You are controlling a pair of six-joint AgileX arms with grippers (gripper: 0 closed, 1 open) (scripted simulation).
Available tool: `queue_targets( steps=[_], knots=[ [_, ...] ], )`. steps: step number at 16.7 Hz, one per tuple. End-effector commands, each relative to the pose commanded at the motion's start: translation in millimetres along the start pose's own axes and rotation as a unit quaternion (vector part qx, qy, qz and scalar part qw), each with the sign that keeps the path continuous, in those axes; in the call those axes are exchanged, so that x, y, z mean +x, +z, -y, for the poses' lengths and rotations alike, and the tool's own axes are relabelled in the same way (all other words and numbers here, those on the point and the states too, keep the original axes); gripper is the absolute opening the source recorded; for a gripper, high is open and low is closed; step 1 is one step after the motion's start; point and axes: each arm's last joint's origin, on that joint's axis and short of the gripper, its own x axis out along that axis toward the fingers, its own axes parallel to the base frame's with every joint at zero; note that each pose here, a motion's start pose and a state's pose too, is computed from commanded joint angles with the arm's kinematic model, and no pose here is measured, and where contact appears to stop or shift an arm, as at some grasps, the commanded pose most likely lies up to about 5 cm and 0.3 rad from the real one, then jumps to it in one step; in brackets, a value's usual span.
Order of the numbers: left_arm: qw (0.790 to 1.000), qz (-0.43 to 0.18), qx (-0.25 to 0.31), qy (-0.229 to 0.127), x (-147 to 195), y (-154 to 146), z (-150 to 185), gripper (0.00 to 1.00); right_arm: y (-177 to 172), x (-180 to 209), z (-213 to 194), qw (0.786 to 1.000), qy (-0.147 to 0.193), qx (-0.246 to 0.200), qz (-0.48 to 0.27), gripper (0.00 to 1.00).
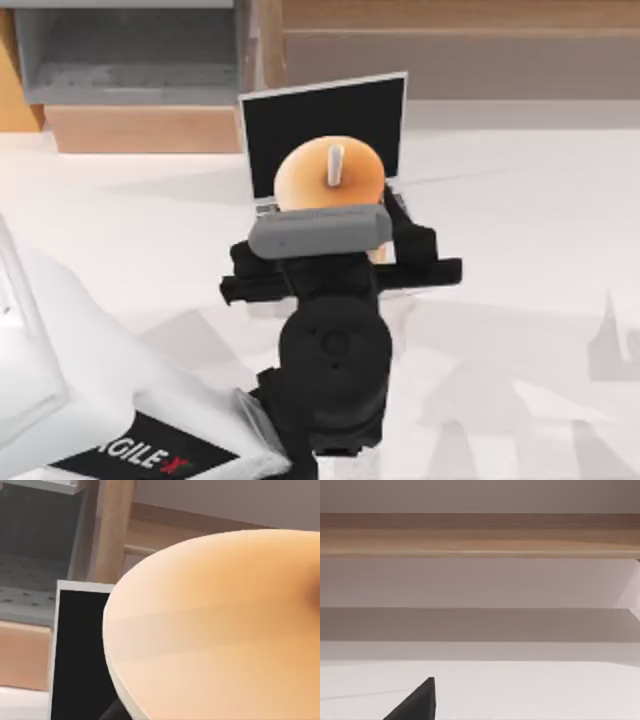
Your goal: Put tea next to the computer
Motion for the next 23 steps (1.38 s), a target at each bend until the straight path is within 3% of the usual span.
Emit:
queue_targets(
  steps=[5, 10, 17, 23],
  knots=[
    [1.0, 0.013, -0.023, -0.009, 25.3, 20.2, 44.7, 0.0, 0.0, 0.0, 0.0, 1.0, 0.0, 0.0, 0.0, 1.0],
    [1.0, 0.002, -0.009, -0.01, 52.7, 23.2, 87.2, 0.0, 0.0, 0.0, 0.0, 1.0, 0.0, 0.0, 0.0, 1.0],
    [0.998, -0.038, 0.047, 0.001, 85.3, -3.3, 128.9, 0.0, 0.0, 0.0, 0.0, 1.0, 0.0, 0.0, 0.0, 1.0],
    [0.994, -0.066, 0.086, 0.014, 100.3, -29.7, 141.2, 0.0, 0.0, 0.0, 0.0, 1.0, 0.0, 0.0, 0.0, 1.0]
  ],
)
